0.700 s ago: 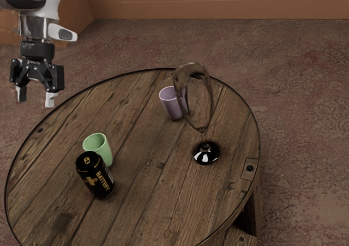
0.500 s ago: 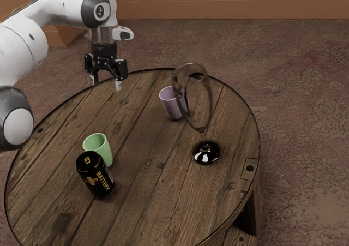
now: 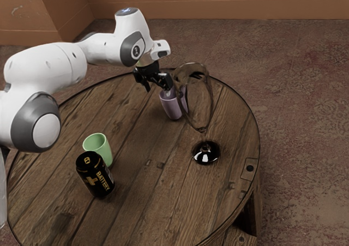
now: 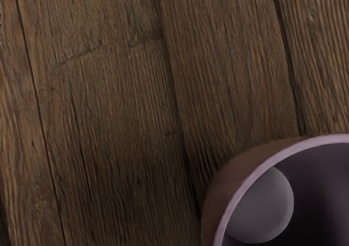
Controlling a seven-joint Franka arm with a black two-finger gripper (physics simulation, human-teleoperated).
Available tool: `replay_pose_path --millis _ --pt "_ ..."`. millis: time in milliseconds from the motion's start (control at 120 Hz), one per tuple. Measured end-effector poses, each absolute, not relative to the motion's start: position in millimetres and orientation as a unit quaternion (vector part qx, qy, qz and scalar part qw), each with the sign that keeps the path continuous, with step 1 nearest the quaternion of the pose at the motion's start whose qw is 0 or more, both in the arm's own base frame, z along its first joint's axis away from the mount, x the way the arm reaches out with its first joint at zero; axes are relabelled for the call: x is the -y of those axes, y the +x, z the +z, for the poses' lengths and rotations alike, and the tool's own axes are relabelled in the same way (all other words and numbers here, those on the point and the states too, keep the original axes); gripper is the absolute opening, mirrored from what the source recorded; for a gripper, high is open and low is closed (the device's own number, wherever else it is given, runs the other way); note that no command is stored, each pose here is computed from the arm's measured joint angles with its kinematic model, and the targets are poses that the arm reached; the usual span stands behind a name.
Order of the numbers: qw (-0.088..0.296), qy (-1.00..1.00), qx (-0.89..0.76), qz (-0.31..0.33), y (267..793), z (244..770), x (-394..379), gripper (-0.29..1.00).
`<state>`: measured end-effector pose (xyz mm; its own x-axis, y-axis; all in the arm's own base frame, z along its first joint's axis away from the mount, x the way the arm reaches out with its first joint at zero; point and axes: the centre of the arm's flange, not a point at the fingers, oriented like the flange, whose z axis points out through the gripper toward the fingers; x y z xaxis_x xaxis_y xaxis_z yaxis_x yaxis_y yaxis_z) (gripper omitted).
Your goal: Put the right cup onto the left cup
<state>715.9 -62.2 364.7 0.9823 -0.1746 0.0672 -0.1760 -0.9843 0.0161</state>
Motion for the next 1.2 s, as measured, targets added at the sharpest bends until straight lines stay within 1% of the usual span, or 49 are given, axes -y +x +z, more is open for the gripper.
replay_pose_path --millis 142,175,208,342,408,483,683,767,842,875,908,975,1042,1108,1200 --pt "0.010 0.996 0.077 0.054 720.8 355.4 61.7 0.69" --pt "0.010 0.996 0.075 0.057 722.0 353.4 61.7 0.67" --pt "0.010 0.996 0.072 0.061 722.8 352.6 62.2 0.60" --pt "0.013 0.996 0.059 0.070 724.9 351.2 62.0 0.26" --pt "0.015 0.996 0.054 0.071 725.4 348.3 63.6 0.15" --pt "0.016 0.996 0.047 0.071 724.9 344.8 64.4 0.06" --pt "0.022 0.996 0.032 0.076 725.2 348.6 65.1 -0.03" --pt "0.023 0.996 0.028 0.085 724.8 361.4 65.0 -0.05" --pt "0.025 0.995 0.025 0.093 715.9 385.4 63.0 -0.06" --pt "0.026 0.995 0.022 0.094 705.8 397.3 60.6 -0.07" --pt "0.025 0.995 0.020 0.095 685.1 416.6 55.7 -0.07" --pt "0.017 0.995 0.016 0.099 632.5 460.8 44.1 -0.08" --pt "0.011 0.995 0.008 0.097 574.2 489.8 31.5 -0.08" --pt "0.004 0.996 -0.010 0.092 521.8 502.8 12.3 -0.08" --pt "-0.006 0.995 -0.066 0.075 486.9 501.2 -34.6 -0.08"
